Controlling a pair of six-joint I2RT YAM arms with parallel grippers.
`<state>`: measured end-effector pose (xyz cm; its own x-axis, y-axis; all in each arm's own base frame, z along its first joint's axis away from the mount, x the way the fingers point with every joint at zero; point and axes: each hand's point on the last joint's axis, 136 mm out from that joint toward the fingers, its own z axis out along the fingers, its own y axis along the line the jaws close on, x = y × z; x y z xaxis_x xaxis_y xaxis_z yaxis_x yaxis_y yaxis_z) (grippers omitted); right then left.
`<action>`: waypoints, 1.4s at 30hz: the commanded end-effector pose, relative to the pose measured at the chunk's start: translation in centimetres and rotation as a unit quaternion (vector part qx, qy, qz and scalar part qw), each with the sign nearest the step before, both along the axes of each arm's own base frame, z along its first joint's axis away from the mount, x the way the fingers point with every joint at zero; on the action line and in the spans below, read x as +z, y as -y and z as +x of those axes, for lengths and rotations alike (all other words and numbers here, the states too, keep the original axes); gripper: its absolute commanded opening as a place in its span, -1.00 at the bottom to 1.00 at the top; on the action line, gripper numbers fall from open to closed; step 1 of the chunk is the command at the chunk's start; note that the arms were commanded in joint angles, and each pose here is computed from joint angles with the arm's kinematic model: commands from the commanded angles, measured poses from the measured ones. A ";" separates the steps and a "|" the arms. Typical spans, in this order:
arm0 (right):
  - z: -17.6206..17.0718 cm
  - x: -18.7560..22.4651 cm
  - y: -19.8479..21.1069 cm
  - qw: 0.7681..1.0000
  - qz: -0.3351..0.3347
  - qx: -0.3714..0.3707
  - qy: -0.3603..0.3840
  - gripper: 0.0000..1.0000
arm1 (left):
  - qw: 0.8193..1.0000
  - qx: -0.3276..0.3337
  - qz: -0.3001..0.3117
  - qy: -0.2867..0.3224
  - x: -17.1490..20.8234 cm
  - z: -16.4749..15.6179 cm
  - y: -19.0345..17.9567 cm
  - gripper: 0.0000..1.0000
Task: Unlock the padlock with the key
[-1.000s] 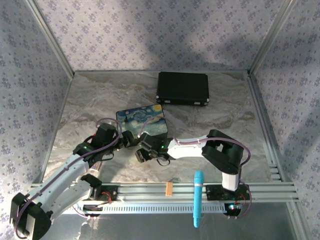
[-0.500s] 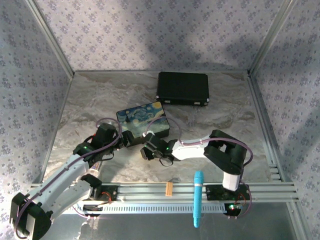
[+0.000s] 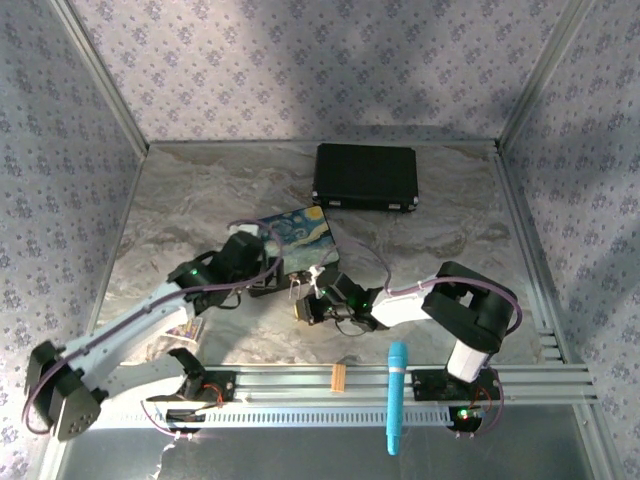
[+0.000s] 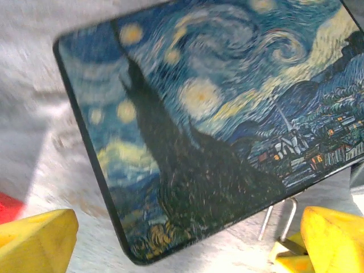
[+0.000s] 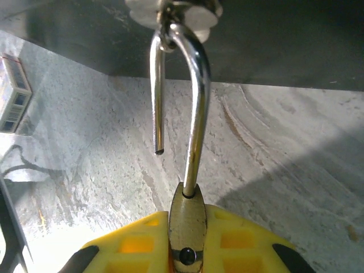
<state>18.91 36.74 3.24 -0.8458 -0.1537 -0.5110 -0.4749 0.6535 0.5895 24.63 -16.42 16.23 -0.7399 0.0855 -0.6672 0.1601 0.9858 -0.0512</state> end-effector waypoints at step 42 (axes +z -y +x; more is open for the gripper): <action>7.0 4.7 2.9 0.964 0.198 -0.177 -0.016 -0.98 | 0.873 -0.321 0.356 -0.094 -12.1 -3.9 4.8 -0.17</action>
<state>22.43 34.31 4.17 -0.8945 0.2092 -0.3950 -0.2332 0.5356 0.8116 24.92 -23.15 8.85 -0.4723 0.8060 -0.3568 0.5989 0.5905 0.5410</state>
